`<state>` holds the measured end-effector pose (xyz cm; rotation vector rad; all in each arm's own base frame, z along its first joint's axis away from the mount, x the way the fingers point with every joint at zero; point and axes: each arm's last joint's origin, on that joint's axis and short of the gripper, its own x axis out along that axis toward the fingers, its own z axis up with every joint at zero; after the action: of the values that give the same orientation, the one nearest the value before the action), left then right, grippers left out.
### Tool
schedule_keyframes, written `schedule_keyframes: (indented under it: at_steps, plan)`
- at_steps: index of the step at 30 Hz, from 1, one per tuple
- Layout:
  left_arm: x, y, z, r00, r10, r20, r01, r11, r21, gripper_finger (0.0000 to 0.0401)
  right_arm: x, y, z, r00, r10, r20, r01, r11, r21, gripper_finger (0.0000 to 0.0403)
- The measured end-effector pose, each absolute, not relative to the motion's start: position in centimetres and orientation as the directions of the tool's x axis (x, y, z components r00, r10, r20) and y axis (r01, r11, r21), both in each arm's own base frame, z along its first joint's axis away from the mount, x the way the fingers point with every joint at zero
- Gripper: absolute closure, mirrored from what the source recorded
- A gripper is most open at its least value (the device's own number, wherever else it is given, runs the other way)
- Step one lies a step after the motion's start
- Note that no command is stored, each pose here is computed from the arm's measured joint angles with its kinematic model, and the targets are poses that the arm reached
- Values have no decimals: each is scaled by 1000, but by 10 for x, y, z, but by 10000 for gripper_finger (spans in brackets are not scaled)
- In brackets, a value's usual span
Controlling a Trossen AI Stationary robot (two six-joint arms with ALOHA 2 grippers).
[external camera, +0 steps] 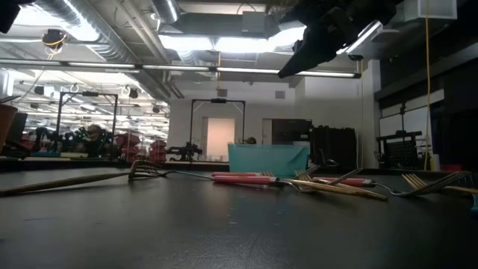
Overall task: Sort silverware by color (type)
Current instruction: Put the pink fork into the orange bin, then put the gold fork into the blue bin
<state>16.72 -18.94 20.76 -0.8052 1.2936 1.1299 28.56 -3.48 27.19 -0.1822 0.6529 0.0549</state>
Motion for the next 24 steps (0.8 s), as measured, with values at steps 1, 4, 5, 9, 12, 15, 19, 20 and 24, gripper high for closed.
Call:
schedule_keyframes:
  at_steps: [1, 4, 5, 9, 12, 15, 19, 20, 24]
  plan:
    - [167, -189, 208, -82, 182, -980, -946, 294, 134, 360, 286, -35, 272, 793, -6, -609, -108, 983, -151, 303]
    - [167, -189, 208, -83, 182, -980, -946, 294, 134, 360, 286, -35, 272, 794, -6, -609, -108, 983, -151, 303]
    - [167, -189, 208, -82, 182, -980, -946, 294, 134, 359, 286, -35, 272, 794, -6, -609, -108, 983, -151, 303]
    - [167, -189, 208, -82, 182, -980, -946, 294, 134, 344, 286, -35, 272, 794, -6, -609, -108, 983, -151, 303]
    - [167, -189, 208, -82, 182, -980, -946, 294, 134, 324, 286, -35, 272, 794, -6, -609, -108, 983, -151, 303]
    - [167, -189, 208, -83, 182, -980, -946, 294, 134, 308, 286, -35, 272, 794, -6, -609, -108, 983, -151, 303]
    - [167, -189, 208, -82, 182, -980, -946, 294, 134, 293, 286, -35, 272, 794, -6, -609, -108, 983, -151, 303]
    - [167, -189, 208, -81, 184, -980, -946, 294, 133, 291, 286, -35, 272, 794, -6, -609, -108, 983, -151, 303]
    - [167, -189, 208, -77, 187, -979, -947, 295, 131, 285, 286, -35, 272, 794, -6, -609, -108, 983, -151, 304]
